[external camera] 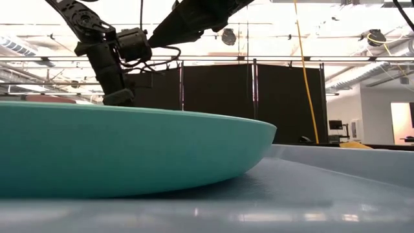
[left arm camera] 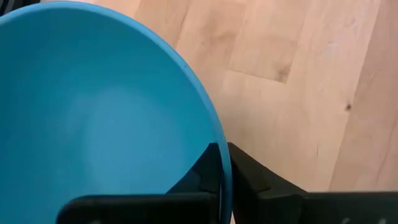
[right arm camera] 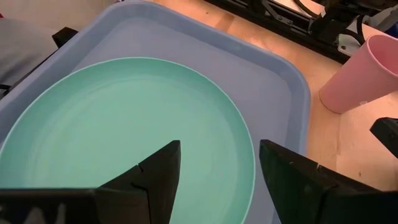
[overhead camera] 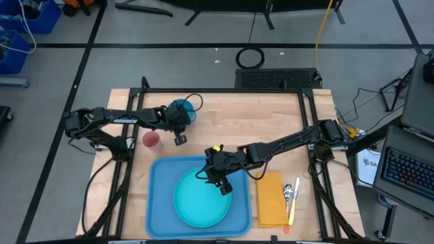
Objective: Set up tray
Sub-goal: Put the blue bowl on top of the light blue plate
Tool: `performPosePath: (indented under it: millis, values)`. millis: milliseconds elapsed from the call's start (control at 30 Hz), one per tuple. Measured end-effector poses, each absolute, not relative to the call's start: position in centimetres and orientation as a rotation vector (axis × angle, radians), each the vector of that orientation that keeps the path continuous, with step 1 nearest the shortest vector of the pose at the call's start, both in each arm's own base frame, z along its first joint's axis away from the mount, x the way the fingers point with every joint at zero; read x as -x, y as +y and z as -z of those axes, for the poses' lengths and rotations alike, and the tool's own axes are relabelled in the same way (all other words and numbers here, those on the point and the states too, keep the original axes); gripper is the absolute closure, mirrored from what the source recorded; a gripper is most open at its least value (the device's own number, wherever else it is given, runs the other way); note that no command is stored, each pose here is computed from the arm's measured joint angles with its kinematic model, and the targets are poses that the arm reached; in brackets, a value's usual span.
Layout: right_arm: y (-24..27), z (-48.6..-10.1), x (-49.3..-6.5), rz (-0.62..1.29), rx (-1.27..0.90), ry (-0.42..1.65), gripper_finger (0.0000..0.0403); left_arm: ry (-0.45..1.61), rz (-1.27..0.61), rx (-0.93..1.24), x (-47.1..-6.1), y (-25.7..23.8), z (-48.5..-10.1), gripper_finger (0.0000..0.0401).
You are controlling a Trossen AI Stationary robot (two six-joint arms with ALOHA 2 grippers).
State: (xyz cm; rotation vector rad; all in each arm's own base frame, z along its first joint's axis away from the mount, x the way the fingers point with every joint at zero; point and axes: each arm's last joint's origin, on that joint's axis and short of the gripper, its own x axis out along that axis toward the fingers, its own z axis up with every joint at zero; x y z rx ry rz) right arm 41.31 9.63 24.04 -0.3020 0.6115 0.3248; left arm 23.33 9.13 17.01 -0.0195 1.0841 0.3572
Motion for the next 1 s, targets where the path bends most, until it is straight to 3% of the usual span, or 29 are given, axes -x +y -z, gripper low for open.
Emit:
performPosePath:
  millis: [533, 1000]
  values:
    - [9.6, -24.4, -41.1, -0.306, 0.313, 0.612, 0.0193, 1.102, -0.251, -0.104, -24.2, 4.3, -17.4, 0.0395]
    - [9.0, -26.5, -36.5, -0.157, 0.36, 0.544, 0.0193, 1.052, -0.073, -0.137, -24.9, -1.9, -22.4, 0.0395]
